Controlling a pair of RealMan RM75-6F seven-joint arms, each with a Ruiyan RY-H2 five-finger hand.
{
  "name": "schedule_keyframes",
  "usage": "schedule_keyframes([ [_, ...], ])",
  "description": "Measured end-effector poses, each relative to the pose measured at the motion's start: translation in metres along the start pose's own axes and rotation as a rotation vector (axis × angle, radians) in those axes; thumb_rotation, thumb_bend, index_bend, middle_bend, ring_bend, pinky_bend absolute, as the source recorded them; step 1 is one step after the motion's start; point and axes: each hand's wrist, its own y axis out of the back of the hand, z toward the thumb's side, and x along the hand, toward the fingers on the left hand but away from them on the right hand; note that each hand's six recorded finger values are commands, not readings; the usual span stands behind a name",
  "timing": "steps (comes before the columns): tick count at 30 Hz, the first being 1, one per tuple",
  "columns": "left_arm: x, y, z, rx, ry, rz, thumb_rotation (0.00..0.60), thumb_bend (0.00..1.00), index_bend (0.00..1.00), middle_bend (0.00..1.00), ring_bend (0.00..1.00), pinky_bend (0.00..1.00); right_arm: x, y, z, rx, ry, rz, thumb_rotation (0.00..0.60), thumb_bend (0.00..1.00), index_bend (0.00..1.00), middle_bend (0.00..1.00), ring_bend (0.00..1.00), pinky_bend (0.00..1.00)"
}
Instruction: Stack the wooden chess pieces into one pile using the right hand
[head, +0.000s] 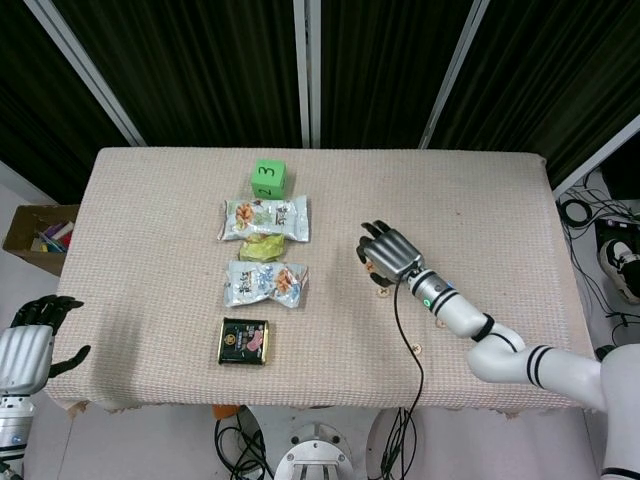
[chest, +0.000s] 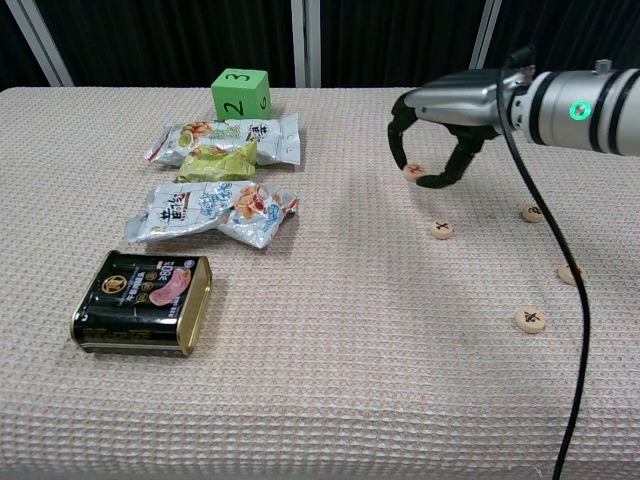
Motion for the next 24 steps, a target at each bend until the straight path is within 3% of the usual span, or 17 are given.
schedule_keyframes([
  [12, -0.005, -0.002, -0.002, -0.005, 0.017, -0.012, 0.6, 0.17, 0.27, 0.23, 0.15, 0.19, 0.013, -0.038, 0.009, 0.109, 0.03, 0.045, 0.6, 0.36, 0.48, 0.3, 0.06, 0.13],
  [24, -0.003, -0.004, -0.001, -0.005, 0.011, -0.019, 0.6, 0.17, 0.27, 0.22, 0.15, 0.19, 0.019, -0.04, 0.005, 0.126, 0.018, 0.03, 0.6, 0.36, 0.45, 0.29, 0.06, 0.12],
])
